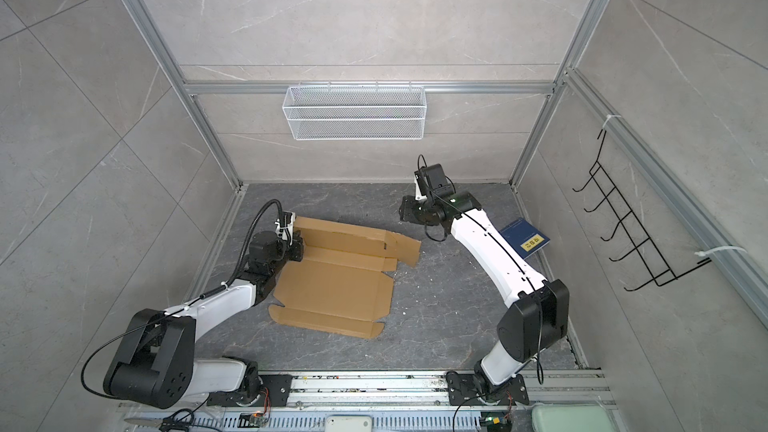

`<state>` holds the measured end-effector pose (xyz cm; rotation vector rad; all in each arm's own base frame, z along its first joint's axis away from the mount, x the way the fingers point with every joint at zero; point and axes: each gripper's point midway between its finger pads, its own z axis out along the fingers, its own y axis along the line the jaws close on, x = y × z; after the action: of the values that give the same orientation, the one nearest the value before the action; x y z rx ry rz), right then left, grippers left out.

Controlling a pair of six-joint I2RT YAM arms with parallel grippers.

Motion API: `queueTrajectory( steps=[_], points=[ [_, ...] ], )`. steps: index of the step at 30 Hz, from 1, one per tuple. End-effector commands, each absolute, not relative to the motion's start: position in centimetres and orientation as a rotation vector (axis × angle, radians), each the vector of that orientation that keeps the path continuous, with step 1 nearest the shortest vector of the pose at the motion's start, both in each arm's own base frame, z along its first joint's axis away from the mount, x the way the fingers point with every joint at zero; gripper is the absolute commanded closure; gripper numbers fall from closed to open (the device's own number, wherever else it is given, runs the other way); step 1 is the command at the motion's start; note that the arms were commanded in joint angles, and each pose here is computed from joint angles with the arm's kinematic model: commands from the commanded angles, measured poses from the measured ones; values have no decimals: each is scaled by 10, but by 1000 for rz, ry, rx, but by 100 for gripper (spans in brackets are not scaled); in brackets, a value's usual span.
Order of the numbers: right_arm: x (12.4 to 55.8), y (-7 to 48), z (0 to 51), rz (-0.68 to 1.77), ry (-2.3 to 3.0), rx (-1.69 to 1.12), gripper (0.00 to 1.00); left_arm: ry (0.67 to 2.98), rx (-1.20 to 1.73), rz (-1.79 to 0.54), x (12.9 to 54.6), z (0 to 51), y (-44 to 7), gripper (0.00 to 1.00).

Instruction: Fold the paper box

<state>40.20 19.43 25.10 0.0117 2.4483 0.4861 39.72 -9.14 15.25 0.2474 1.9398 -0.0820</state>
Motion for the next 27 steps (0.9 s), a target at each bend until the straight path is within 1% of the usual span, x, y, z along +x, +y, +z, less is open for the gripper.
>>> queueTrajectory(
  steps=[1,8,16,27],
  points=[
    [401,197,252,490,2436,32,46,1849,243,-76,401,176,-94,100],
    [398,198,249,493,2444,35,45,1848,260,-77,399,175,-99,100],
    [380,184,246,473,2450,41,42,1820,282,-39,393,178,-102,100],
    [360,187,228,582,2518,124,43,1812,284,-22,390,181,-104,100]
  ],
)
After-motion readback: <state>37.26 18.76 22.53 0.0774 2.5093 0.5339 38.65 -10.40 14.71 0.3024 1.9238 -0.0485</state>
